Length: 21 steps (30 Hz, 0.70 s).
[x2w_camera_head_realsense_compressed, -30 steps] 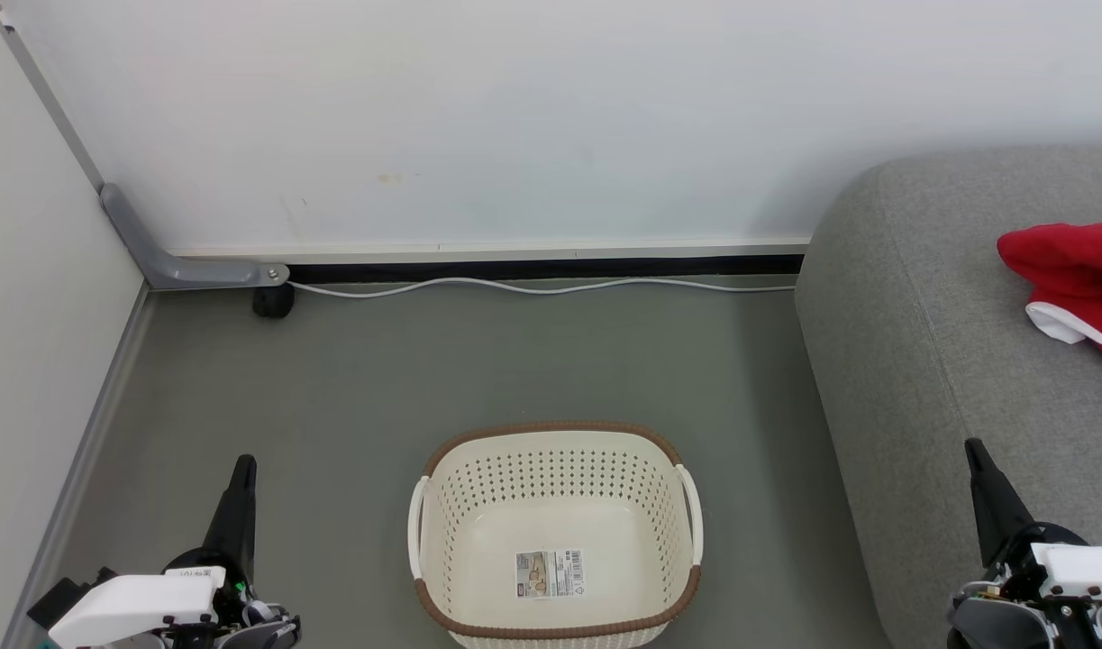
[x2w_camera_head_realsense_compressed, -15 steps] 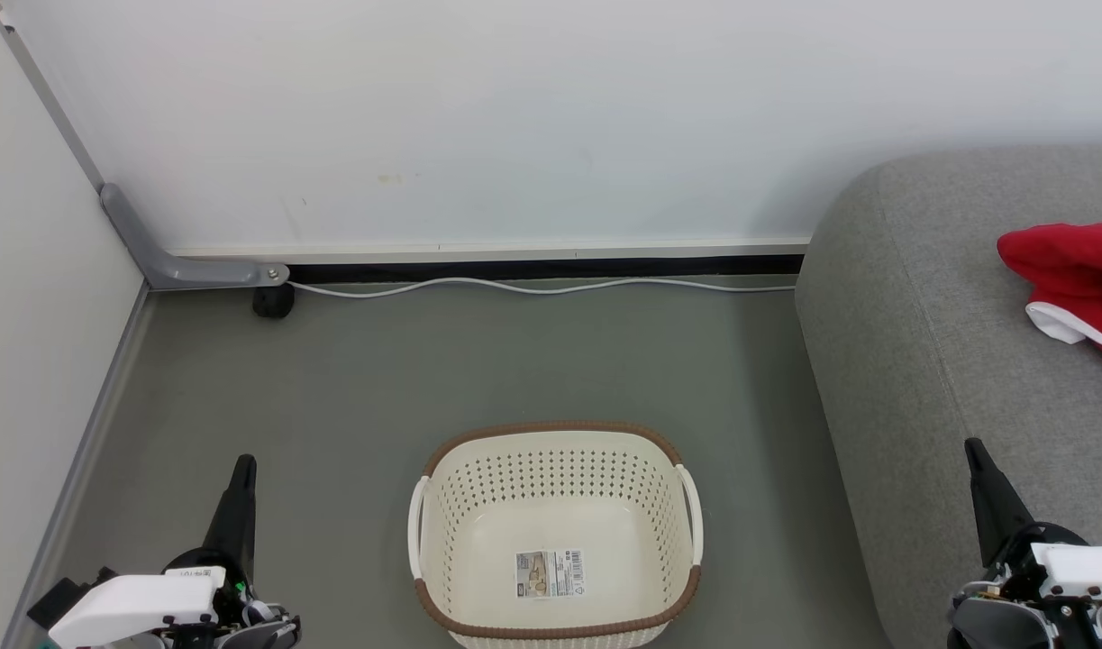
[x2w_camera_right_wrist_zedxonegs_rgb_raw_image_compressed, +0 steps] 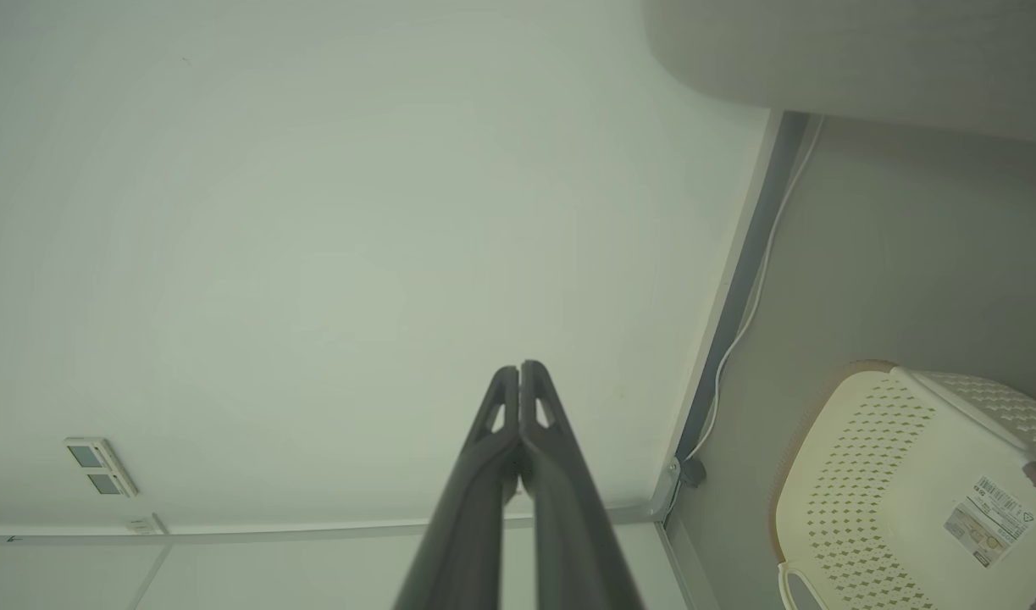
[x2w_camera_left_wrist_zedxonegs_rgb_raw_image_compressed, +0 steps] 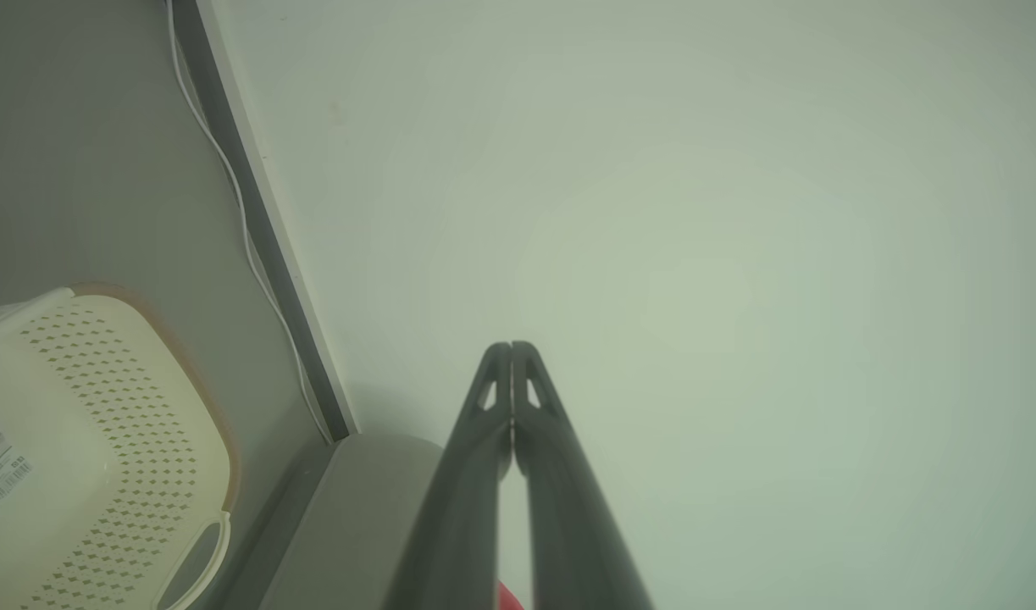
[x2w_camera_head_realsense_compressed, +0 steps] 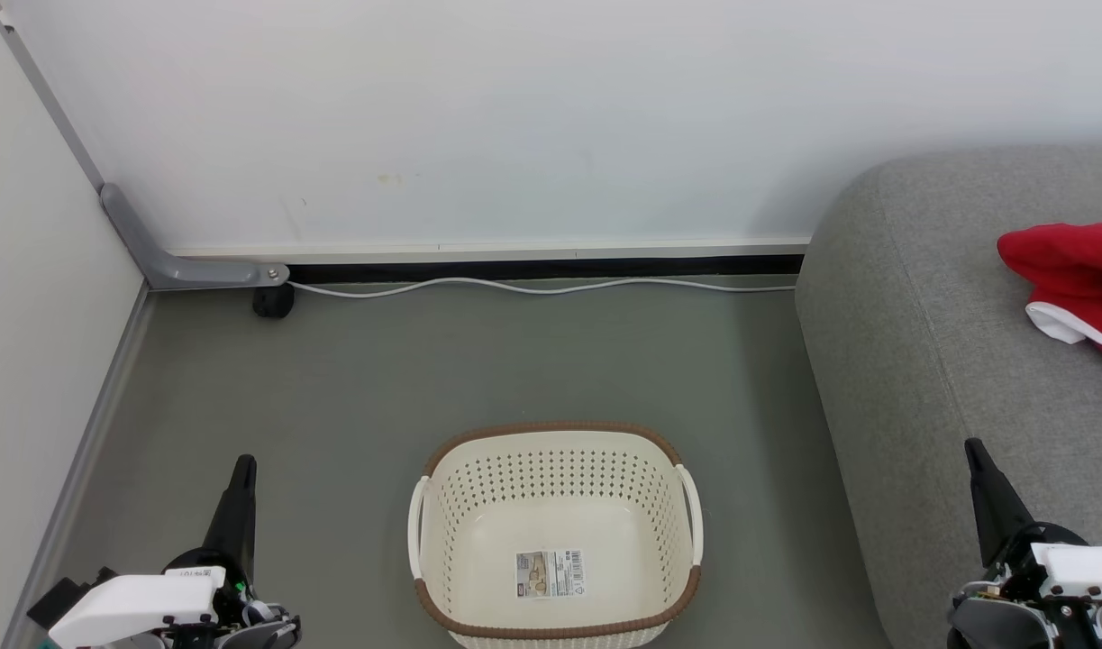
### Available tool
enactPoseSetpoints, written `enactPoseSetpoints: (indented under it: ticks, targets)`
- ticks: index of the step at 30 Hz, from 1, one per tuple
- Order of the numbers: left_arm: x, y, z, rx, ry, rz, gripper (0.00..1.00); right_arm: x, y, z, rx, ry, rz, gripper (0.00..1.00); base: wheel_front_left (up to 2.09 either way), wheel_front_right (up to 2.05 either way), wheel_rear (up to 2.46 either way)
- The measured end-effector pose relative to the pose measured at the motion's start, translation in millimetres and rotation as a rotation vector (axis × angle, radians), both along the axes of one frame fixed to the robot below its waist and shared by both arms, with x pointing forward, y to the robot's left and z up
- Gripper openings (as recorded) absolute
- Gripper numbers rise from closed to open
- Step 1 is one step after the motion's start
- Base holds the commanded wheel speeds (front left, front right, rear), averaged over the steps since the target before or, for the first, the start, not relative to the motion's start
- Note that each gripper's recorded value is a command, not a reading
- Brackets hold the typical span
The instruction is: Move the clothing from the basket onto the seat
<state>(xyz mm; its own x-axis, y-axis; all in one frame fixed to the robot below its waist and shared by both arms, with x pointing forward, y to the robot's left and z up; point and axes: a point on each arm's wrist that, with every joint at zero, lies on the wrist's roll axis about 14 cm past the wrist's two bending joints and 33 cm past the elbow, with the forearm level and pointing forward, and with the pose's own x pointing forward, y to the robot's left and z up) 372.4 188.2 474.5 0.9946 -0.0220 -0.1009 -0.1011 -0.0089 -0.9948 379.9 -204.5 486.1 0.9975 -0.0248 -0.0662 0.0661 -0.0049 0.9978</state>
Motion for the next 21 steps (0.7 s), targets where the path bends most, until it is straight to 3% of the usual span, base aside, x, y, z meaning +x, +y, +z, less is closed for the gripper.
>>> enactPoseSetpoints:
  ticks: [21]
  targets:
    - [0.0, 0.1, 0.1, 0.0, 0.0, 0.0, 0.0, 0.0, 0.0, 0.0, 0.0, 0.0, 0.0, 0.0, 0.0, 0.0, 0.0]
